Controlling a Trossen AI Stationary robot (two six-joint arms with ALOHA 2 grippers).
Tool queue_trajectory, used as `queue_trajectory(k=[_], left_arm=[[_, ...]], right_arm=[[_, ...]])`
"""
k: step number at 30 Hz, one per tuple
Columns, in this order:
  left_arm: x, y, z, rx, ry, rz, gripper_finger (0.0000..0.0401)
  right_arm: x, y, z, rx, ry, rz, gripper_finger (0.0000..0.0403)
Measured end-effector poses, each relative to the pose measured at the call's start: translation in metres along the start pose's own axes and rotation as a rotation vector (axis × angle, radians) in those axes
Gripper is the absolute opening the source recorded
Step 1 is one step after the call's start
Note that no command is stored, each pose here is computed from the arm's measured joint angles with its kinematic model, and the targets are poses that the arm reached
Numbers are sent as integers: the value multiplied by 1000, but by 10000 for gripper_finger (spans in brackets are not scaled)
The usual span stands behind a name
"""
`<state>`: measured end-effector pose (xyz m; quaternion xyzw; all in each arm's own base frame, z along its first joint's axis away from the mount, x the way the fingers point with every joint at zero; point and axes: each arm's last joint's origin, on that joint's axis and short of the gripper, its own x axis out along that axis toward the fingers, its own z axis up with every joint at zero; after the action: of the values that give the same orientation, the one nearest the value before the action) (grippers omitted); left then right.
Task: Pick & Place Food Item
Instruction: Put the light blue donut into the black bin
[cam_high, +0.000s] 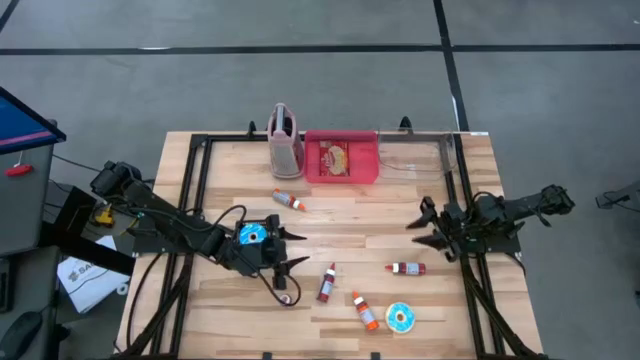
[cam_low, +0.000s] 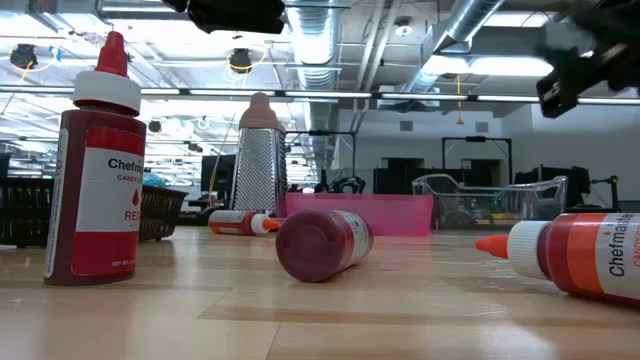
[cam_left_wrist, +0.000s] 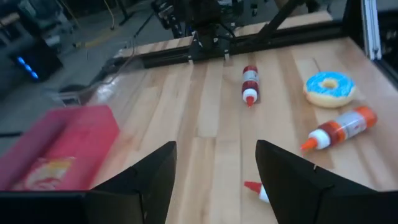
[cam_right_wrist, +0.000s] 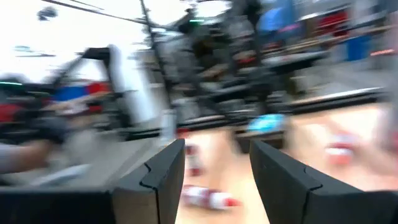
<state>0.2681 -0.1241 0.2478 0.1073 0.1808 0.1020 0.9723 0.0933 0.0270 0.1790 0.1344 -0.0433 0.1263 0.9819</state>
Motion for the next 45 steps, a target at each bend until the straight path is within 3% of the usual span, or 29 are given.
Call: queue_trajectory(k=[4,7,13,17,21,25,30,39,45], left_arm=[[-3,-3,-1,72,5,28,214],[-7,-5,-6,122,37,70,211],[-13,-10,-8,172,46,115,211],[-18,-14,-8,212,38,154,209],[-23,-17,-11,235,44,190,208],[-28,-22,-12,248,36,197,208],[-35,-27,-12,261,21,215,208],[-37,-25,-9,260,12,228,208],[-39,-23,-7,268,7,238,208]], right_arm=[[2,12,3,46,-15,149,175],[6,21,3,25,-25,183,175],[22,48,2,-54,-18,249,175],[50,77,14,-153,60,286,175],[87,101,19,-230,317,217,175],[113,109,9,-206,715,-7,175],[131,119,-10,-114,940,-166,175],[127,139,-16,58,957,-150,175],[116,152,-17,20,977,-80,175]])
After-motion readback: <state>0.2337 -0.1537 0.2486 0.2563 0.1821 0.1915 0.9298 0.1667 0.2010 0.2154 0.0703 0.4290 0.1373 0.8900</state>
